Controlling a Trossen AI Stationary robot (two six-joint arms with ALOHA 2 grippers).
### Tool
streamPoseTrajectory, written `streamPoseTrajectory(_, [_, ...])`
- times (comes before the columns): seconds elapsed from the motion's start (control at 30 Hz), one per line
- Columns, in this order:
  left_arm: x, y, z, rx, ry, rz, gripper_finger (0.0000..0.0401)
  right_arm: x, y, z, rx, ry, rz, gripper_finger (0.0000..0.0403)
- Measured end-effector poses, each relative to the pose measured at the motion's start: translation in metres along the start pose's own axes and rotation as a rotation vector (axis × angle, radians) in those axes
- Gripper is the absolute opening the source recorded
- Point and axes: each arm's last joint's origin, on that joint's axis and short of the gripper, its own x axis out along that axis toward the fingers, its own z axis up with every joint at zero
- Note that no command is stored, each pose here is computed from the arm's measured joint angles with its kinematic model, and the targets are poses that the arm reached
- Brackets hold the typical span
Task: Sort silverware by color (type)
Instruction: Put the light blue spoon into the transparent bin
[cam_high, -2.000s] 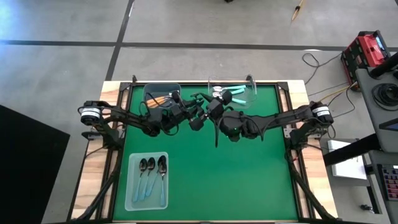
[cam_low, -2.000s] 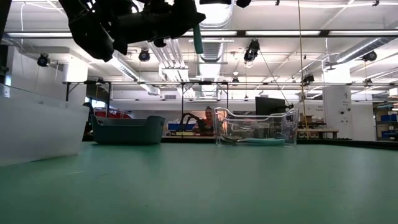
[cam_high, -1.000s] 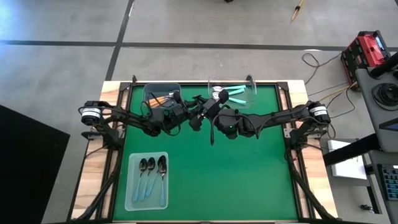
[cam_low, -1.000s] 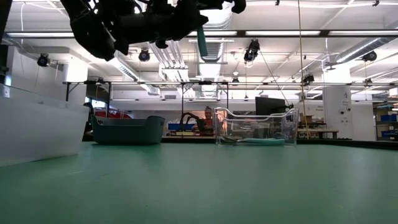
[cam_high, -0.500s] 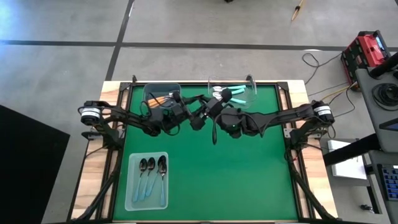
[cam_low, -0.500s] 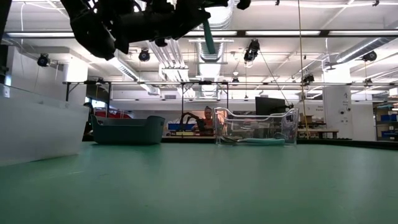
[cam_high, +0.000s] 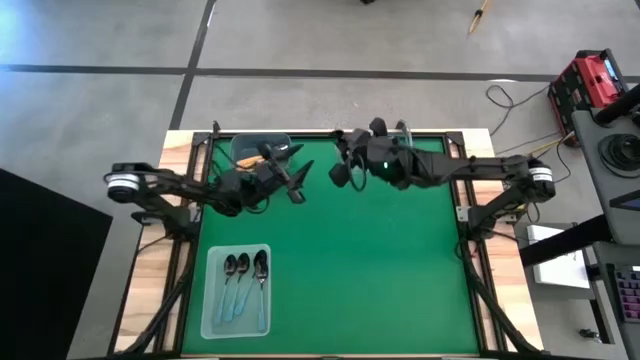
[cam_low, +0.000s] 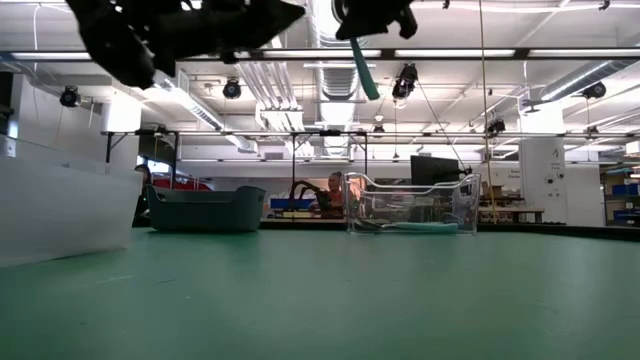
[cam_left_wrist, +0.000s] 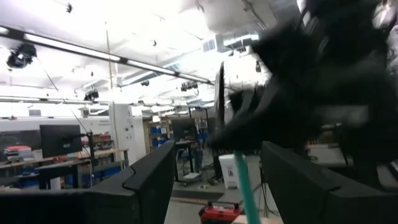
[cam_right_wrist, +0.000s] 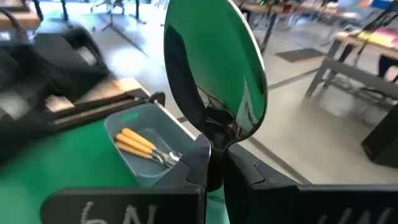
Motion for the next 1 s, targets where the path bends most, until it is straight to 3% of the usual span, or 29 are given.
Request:
streamPoseTrajectory(0.2, [-0.026, 0.019, 0.025, -0.005, -0.056, 0.021, 0.0209, 0.024, -0.038, -0.002, -0.037, 0.042, 0.064, 0.0013])
streamPoseTrajectory(0.5, [-0.062, 0.042, 0.049, -0.030, -0.127, 0.055, 0.0207, 0.056, -0.103, -0.011, 0.020, 0.101, 0.144, 0.0013])
streamPoseTrajectory(0.73, [-0.078, 0.052, 0.059, -0.019, -0.153, 0.094, 0.0207, 0.070, -0.128, -0.023, -0.011, 0.153, 0.175, 0.0013])
streamPoseTrajectory(1.0, [-0.081, 0.056, 0.066, -0.012, -0.135, 0.106, 0.0207, 0.082, -0.148, -0.062, -0.184, 0.437, 0.181, 0.0012])
